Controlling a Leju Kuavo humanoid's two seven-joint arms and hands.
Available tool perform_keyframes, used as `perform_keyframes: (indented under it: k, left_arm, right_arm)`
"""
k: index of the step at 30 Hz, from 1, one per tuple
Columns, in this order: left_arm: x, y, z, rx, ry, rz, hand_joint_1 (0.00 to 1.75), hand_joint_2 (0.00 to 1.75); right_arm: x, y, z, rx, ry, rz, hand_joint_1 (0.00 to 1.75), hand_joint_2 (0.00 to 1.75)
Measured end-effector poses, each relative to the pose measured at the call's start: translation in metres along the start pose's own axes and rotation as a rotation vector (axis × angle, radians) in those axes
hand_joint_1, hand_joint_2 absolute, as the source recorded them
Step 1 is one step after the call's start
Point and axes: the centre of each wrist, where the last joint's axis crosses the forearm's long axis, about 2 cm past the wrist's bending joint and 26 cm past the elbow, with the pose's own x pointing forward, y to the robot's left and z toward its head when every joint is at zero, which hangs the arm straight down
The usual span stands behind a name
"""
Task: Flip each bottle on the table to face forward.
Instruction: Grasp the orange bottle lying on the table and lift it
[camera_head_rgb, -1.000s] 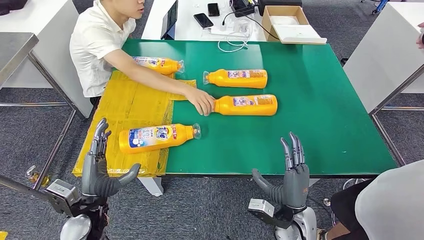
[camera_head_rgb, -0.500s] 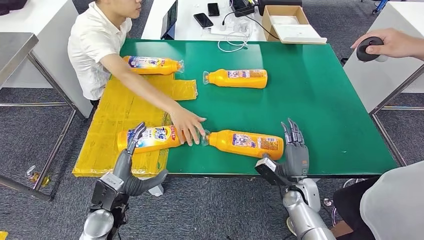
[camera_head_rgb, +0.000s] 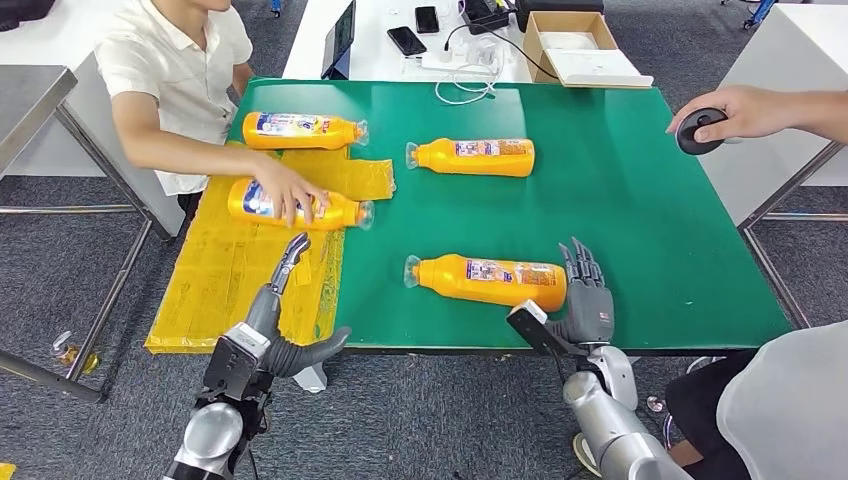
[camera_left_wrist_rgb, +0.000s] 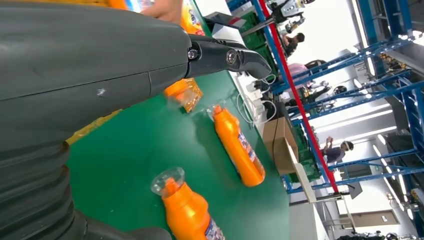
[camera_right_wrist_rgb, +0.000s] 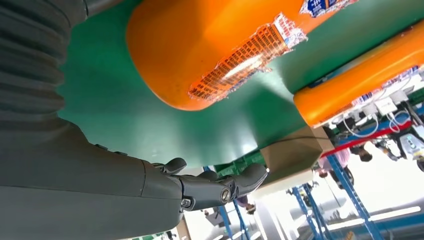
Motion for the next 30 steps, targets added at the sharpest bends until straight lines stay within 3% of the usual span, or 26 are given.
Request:
perform_keyframes:
  k: [15, 30]
  left_arm:
    - [0.000, -0.003, -0.017, -0.048, 0.015, 0.021, 0.00, 1.75]
    - [-0.001, -0.012, -0.024, -0.158, 0.082, 0.190, 0.00, 1.75]
  right_arm:
    - [0.011, 0.011, -0.005, 0.153, 0.057, 0.017, 0.00, 1.75]
    - [0.026, 0.004, -0.031, 0.376, 0.135, 0.170, 0.00, 1.75]
